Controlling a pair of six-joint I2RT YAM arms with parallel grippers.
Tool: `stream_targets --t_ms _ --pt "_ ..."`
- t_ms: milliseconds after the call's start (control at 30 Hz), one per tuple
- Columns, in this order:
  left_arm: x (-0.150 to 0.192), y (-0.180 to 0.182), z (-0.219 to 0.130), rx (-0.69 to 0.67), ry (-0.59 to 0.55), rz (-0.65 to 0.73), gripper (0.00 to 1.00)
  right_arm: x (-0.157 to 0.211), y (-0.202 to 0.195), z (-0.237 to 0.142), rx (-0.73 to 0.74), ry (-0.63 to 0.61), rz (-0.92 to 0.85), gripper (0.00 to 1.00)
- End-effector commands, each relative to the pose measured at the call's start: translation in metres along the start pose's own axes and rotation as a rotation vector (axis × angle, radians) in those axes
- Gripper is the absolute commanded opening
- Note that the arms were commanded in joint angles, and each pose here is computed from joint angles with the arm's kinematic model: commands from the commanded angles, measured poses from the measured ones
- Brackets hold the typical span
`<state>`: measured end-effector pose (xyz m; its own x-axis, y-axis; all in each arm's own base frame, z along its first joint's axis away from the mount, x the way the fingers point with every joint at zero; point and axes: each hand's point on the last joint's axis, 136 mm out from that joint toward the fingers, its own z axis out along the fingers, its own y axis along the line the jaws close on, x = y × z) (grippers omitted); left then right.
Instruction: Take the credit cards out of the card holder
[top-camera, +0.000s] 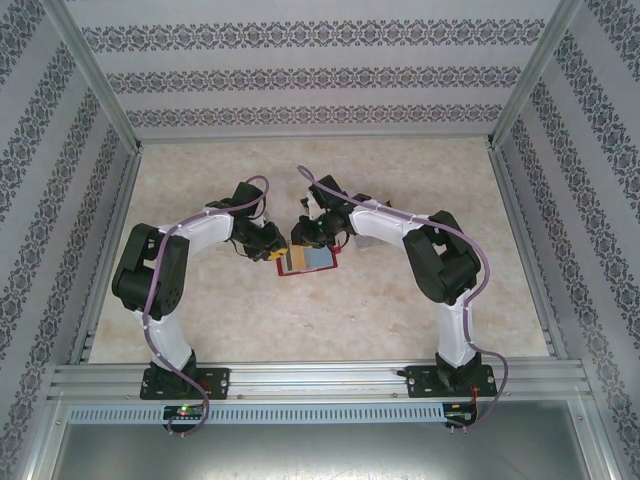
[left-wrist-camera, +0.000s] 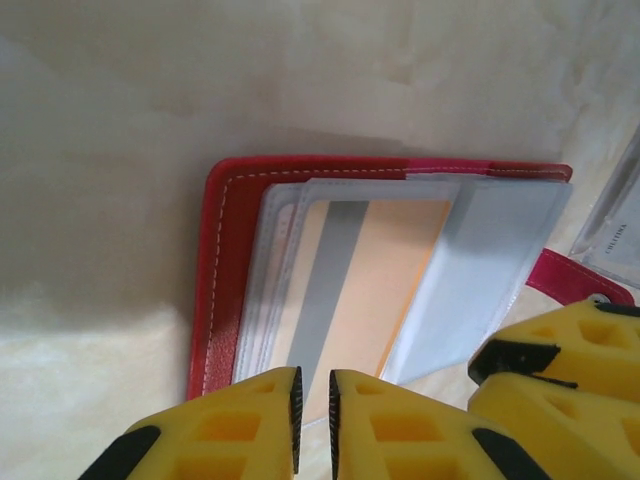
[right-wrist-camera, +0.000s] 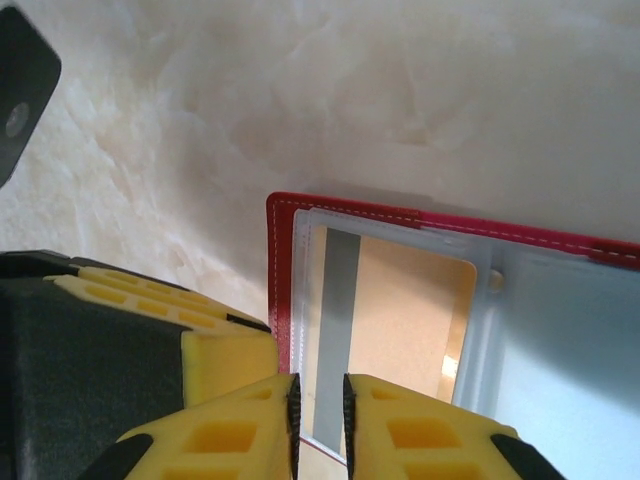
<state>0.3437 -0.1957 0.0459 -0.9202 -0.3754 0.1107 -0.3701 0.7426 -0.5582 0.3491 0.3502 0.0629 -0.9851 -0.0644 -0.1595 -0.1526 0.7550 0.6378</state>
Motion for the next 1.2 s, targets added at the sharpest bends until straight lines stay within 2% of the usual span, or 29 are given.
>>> stream_targets --t_ms 0,333,667,1167 --pt "-0.002 -0.009 0.004 0.015 -0.003 0.011 0.17 0.005 -0.008 0.004 -0.002 0.019 0.02 0.21" --pt "-0.003 -0.008 0.014 0.018 0.013 0.003 0.14 0.012 -0.026 0.014 0.045 0.047 0.034 0.18" --pt "-0.001 0.002 0.021 -0.009 0.027 -0.015 0.14 0.014 -0.038 0.017 0.094 0.05 0.036 0.22" --pt "0.0 0.012 0.024 -0.05 0.032 -0.02 0.13 0.017 -0.051 0.017 0.145 0.049 0.056 0.22"
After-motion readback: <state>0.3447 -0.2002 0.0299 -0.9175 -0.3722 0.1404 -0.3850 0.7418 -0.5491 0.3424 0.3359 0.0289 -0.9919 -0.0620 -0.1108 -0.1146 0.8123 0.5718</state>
